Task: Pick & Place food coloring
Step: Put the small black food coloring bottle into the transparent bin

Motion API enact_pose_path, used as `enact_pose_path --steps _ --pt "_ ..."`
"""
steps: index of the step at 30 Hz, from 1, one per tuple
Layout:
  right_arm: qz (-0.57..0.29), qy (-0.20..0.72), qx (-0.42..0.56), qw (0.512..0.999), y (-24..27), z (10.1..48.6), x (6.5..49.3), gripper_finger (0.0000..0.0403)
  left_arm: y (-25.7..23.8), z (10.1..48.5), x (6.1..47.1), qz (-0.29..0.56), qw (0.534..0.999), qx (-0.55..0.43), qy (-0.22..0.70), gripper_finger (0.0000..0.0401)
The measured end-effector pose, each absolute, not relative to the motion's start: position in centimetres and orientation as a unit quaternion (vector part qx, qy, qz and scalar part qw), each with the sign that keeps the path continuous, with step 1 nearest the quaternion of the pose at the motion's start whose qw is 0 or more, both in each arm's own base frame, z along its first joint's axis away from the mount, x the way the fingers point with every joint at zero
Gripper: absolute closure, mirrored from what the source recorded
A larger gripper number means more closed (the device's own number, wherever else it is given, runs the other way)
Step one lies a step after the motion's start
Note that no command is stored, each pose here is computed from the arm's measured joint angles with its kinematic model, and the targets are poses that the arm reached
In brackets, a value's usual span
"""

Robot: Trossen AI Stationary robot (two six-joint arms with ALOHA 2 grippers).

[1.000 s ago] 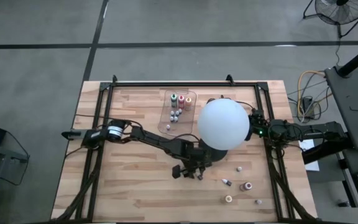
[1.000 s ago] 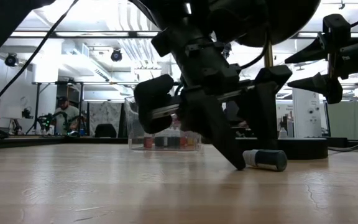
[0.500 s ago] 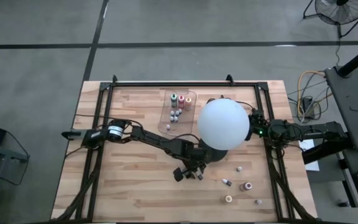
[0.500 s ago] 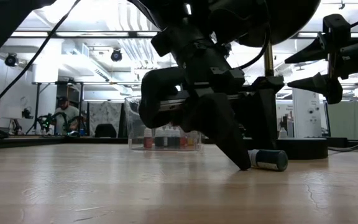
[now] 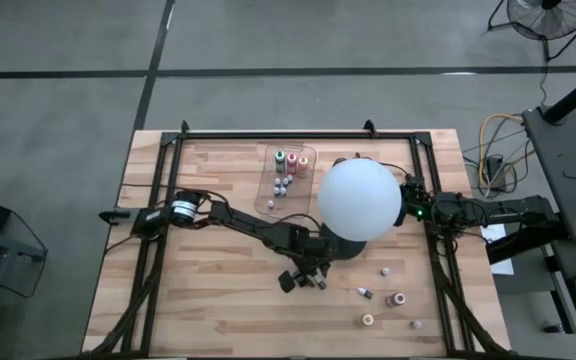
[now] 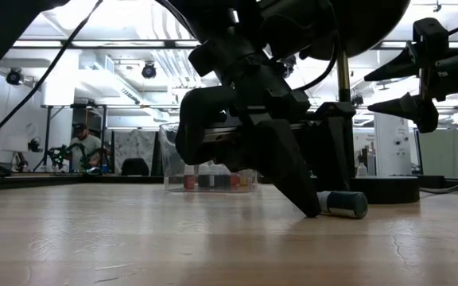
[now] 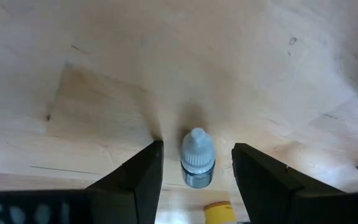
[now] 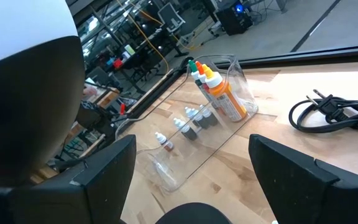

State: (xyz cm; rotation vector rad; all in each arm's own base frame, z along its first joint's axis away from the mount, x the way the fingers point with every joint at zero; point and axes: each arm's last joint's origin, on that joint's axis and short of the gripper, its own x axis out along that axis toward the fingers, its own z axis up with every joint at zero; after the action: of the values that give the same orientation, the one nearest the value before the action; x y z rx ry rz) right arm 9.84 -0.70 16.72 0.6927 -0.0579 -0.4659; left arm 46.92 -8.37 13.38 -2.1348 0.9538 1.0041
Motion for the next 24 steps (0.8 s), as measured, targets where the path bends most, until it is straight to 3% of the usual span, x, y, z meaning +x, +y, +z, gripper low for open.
enact_pose_path --steps 18,24 --pt "-0.226 -0.028 0.336 0.914 -0.7 16.7 9.8 0.0101 -8.2 12.5 46.5 0.387 0.29 -0.802 0.351 0.0233" --pt "-0.226 -0.028 0.336 0.914 -0.7 16.7 9.8 0.0101 -8.2 12.1 46.3 0.393 0.29 -0.798 0.352 0.0271"
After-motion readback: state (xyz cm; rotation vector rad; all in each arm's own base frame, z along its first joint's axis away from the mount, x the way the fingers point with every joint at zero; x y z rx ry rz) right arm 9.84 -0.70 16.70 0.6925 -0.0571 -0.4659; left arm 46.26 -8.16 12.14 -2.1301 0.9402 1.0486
